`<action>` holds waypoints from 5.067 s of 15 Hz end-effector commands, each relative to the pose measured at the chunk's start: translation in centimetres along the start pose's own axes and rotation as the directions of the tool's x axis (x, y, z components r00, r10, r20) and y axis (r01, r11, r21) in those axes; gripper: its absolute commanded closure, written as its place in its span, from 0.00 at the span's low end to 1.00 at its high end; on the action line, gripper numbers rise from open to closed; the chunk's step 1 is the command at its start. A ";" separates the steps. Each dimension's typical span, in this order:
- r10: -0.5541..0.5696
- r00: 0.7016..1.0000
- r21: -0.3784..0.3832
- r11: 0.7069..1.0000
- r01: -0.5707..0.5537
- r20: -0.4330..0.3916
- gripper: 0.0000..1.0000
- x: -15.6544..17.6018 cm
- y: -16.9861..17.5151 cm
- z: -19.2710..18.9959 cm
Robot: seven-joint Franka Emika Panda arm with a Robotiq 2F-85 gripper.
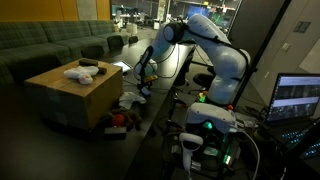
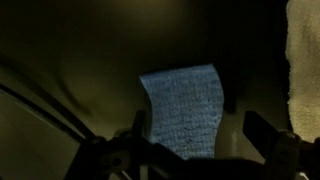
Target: Put the white towel on the table, then the blue sponge on the box, the right duster on the table, the moose doll on the box, the duster on the table, the turnip plushie on the box, the plastic on the table and finally the first left duster on the box
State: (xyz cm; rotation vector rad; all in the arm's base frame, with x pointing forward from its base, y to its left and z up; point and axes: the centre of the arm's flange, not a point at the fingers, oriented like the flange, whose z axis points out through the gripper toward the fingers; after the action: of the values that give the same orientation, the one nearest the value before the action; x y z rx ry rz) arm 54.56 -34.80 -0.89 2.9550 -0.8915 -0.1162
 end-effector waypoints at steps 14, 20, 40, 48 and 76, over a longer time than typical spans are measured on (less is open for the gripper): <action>-0.026 0.995 0.068 0.998 0.020 0.099 0.10 3.9 1.0 2.1; -0.071 0.992 0.058 0.996 0.065 0.108 0.63 3.4 0.0 0.7; -0.182 0.982 -0.032 0.983 0.183 0.042 0.83 -1.8 -3.4 -11.4; -0.281 0.953 -0.112 0.957 0.269 -0.115 0.82 -5.4 -8.2 -23.8; -0.358 0.860 -0.173 0.933 0.315 -0.363 0.42 2.8 -28.8 -29.0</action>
State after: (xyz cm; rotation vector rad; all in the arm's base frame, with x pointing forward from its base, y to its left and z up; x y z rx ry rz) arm 73.04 -11.42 25.84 2.8732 -0.2641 0.3701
